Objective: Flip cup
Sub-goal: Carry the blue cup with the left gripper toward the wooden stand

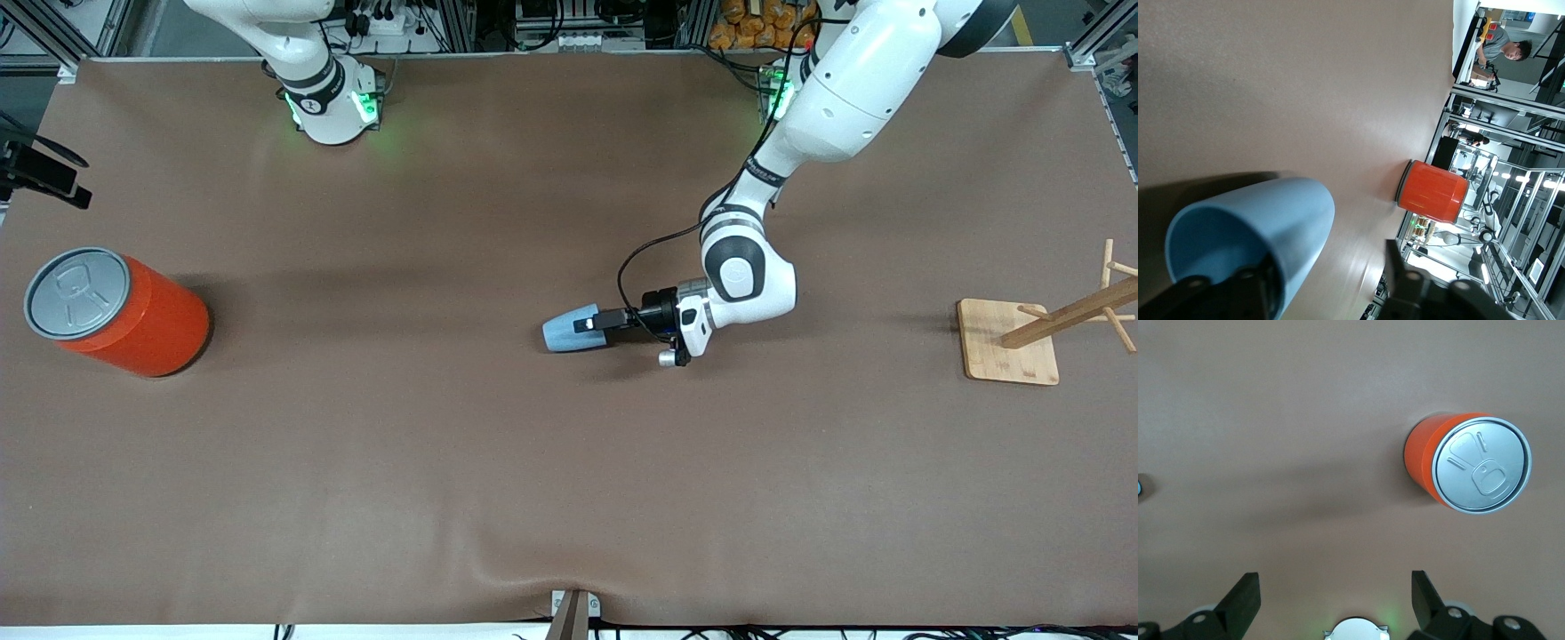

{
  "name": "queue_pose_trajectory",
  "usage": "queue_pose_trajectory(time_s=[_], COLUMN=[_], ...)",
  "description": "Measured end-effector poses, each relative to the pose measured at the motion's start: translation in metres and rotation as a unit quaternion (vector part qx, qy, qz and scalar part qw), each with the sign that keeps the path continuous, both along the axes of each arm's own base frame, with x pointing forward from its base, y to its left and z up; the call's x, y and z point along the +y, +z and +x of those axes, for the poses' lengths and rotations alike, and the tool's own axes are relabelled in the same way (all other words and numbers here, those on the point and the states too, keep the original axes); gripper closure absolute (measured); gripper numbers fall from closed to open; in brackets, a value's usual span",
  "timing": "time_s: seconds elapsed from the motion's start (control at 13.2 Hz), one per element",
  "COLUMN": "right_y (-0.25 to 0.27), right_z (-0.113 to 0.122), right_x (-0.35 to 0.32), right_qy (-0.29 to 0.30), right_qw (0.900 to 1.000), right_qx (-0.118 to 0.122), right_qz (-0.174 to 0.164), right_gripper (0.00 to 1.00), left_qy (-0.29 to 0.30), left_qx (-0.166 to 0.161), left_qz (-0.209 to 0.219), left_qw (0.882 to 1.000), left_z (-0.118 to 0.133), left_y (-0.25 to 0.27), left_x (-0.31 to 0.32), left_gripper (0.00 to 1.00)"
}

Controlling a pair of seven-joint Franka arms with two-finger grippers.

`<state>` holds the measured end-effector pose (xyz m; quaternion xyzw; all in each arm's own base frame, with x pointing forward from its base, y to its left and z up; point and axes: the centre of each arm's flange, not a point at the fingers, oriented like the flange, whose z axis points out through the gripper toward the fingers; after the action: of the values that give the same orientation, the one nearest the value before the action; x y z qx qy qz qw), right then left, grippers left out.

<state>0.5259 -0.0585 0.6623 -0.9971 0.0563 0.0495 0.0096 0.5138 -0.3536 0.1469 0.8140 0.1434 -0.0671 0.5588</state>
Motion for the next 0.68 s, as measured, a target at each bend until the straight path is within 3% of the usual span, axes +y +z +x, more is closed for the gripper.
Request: queue_pose_trajectory(time_s=[0.3,0.38,0.68], right_y=[0.002,0.003,0.004], right_z=[0.002,0.003,0.006], right_x=[0.003,0.005,0.017], right_qy=[0.006,0.008,0.019], right_qw=[1.0,1.0,1.0], right_qx=[-0.009,-0.011,-0.018], right_qz=[0.0,0.0,-0.001], right_gripper=[0.0,0.0,0.0], left_qy=[-0.005,-0.005,-0.001], left_qx=[-0.019,-0.023,-0.028], left_qz=[0.008,-0.001,0.0], left_qw=[1.0,1.0,1.0], left_z=[0.0,0.003,0.009], left_y=[-0.016,-0.012,-0.009], left_x=[0.008,0.006,0.008], left_gripper=[0.86,0.93,0.93])
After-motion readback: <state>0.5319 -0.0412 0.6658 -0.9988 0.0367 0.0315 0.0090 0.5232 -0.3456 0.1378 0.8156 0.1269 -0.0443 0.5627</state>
